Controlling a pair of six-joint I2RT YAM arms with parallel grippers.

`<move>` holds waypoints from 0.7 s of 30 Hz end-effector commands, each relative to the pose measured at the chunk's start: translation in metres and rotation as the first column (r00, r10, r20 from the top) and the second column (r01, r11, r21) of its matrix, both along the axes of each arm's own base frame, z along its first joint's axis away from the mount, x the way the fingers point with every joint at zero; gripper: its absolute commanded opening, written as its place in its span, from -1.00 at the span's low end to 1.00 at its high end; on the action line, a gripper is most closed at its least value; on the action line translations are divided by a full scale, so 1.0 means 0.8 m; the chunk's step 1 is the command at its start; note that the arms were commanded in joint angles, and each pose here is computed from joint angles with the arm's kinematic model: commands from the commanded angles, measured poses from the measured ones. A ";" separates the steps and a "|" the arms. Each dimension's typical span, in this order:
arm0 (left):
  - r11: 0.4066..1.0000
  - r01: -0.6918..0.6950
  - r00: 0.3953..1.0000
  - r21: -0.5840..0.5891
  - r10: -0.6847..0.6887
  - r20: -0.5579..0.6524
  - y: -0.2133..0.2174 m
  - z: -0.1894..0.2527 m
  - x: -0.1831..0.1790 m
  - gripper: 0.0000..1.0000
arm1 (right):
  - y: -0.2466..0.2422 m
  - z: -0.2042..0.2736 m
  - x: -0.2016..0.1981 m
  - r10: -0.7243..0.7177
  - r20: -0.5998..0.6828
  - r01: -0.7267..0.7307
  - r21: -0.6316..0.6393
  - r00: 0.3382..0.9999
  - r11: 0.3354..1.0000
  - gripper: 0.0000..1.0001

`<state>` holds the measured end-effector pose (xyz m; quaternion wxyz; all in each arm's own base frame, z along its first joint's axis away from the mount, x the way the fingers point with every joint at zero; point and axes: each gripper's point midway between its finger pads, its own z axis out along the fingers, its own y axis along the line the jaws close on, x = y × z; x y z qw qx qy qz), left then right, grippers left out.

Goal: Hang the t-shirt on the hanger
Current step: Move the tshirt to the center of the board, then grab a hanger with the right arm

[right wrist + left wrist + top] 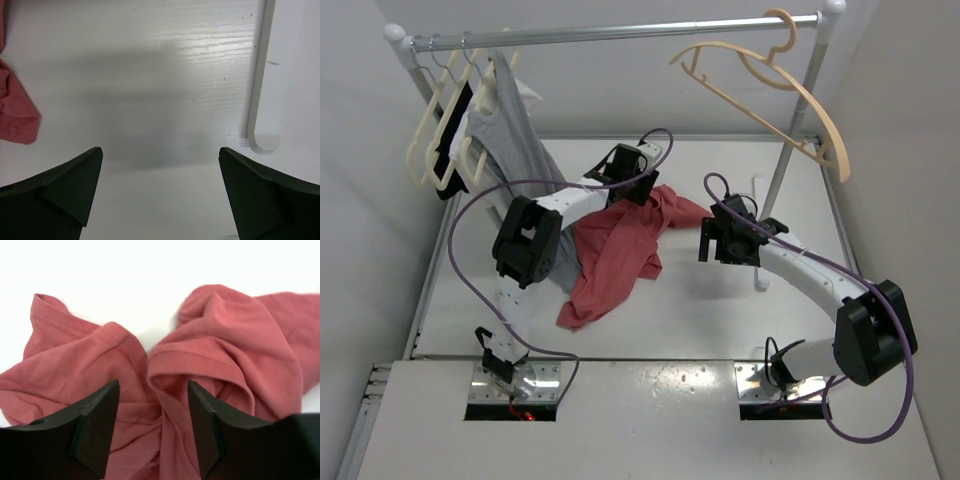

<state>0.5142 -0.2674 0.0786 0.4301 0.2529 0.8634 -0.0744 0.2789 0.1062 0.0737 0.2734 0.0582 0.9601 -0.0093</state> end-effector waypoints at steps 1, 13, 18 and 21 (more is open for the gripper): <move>0.998 -0.050 0.998 -0.046 0.052 0.031 0.002 0.015 0.023 0.18 | 0.012 0.033 0.020 0.023 0.083 -0.026 0.032 0.996 0.999 1.00; 1.000 0.008 0.995 -0.005 -0.009 -0.095 0.019 -0.055 0.003 -0.67 | 0.045 0.069 0.024 0.398 0.077 -0.399 -0.010 0.914 0.917 0.95; 0.996 0.078 0.996 -0.038 -0.080 -0.048 0.017 -0.010 -0.006 -1.00 | 0.109 0.148 0.009 0.656 0.177 -0.678 0.140 0.734 0.721 0.82; 0.990 0.139 0.990 -0.026 -0.140 -0.030 0.023 0.026 -0.019 -1.00 | 0.151 0.224 0.004 0.737 0.302 -0.797 0.212 0.604 0.566 0.75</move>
